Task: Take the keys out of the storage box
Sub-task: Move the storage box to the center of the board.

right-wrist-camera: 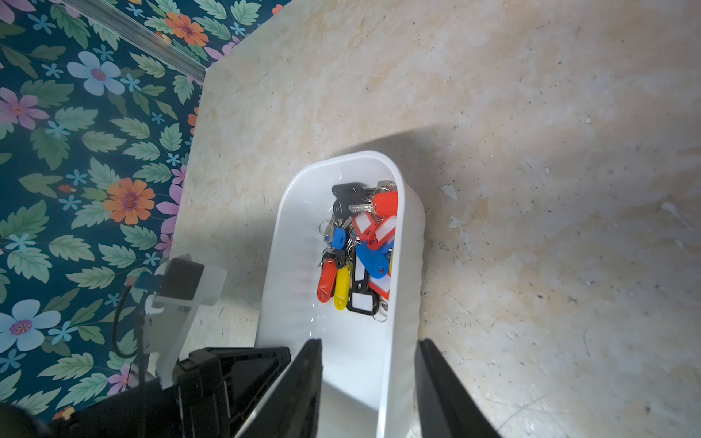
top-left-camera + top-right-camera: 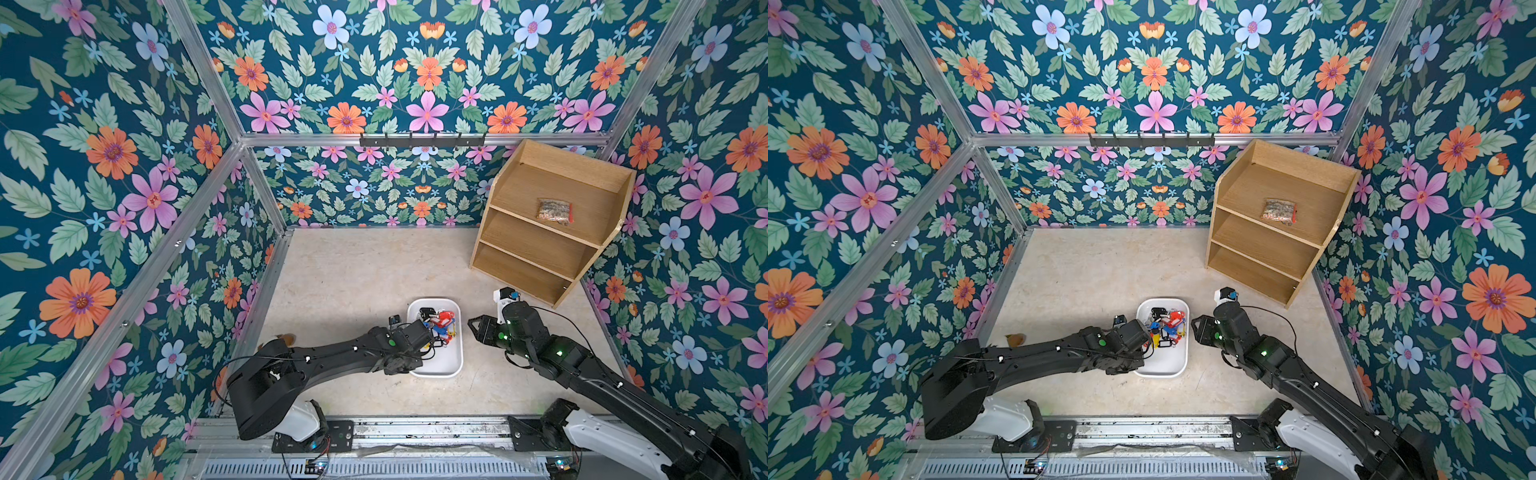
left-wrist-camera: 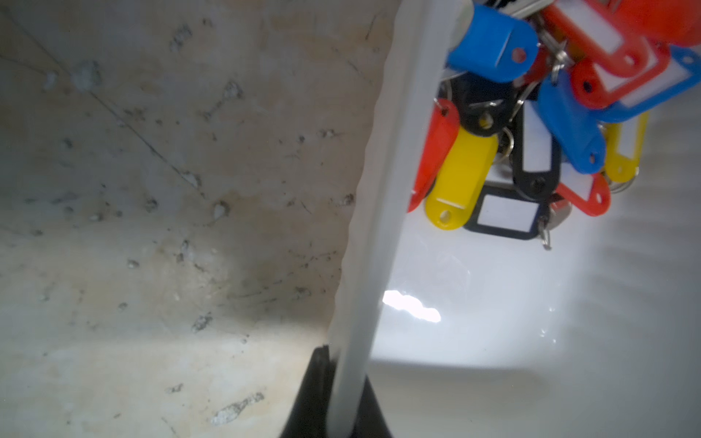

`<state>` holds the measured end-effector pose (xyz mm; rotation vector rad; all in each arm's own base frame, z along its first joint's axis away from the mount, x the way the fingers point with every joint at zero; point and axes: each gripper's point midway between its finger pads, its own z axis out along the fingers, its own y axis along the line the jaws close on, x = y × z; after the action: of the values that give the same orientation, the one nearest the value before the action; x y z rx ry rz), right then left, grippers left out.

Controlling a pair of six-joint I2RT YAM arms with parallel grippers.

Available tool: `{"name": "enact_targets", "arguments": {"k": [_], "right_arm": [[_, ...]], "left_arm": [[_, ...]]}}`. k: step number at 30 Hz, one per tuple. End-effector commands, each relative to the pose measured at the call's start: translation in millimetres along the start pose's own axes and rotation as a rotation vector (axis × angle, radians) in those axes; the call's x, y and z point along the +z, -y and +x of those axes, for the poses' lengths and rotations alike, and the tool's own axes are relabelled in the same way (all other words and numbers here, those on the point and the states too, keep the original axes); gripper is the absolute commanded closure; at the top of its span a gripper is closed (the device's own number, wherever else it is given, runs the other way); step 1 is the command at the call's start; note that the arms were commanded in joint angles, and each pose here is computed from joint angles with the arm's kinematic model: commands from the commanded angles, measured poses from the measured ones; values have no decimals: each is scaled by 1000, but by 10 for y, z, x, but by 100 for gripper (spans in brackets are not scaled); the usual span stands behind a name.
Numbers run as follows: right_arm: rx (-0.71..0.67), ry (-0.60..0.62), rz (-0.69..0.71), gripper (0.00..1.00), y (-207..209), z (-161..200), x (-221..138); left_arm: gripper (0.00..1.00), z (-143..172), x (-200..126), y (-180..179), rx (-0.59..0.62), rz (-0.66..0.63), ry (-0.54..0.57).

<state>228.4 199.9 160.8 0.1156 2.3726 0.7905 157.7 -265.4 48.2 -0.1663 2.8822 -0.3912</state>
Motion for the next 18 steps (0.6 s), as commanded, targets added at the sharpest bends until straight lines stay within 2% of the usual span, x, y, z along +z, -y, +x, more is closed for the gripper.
{"name": "enact_targets", "arguments": {"k": [1,3,4,6,7,9,10,15,18], "right_arm": [[-18,-29,-22,44,-81,15,31],[-20,-47,-32,34,-120,41,51],[-24,-59,-31,32,-132,55,61],[-32,-71,-10,31,-136,64,78],[-39,-80,2,31,-137,73,88],[-38,-88,24,32,-127,78,109],[-33,-92,31,32,-125,81,123],[5,-113,57,38,-108,106,205],[26,-147,66,38,-108,155,302]], "left_arm": [[85,102,-42,55,-24,11,-20],[76,136,-78,94,-22,24,-18],[65,144,-110,117,-23,32,-14],[53,146,-168,154,-25,45,-4],[44,152,-205,175,-24,51,1],[24,131,-271,216,-26,64,15],[2,124,-305,245,-24,75,19],[1,-35,-533,359,5,128,100],[1,-213,-713,356,46,128,197]]}}
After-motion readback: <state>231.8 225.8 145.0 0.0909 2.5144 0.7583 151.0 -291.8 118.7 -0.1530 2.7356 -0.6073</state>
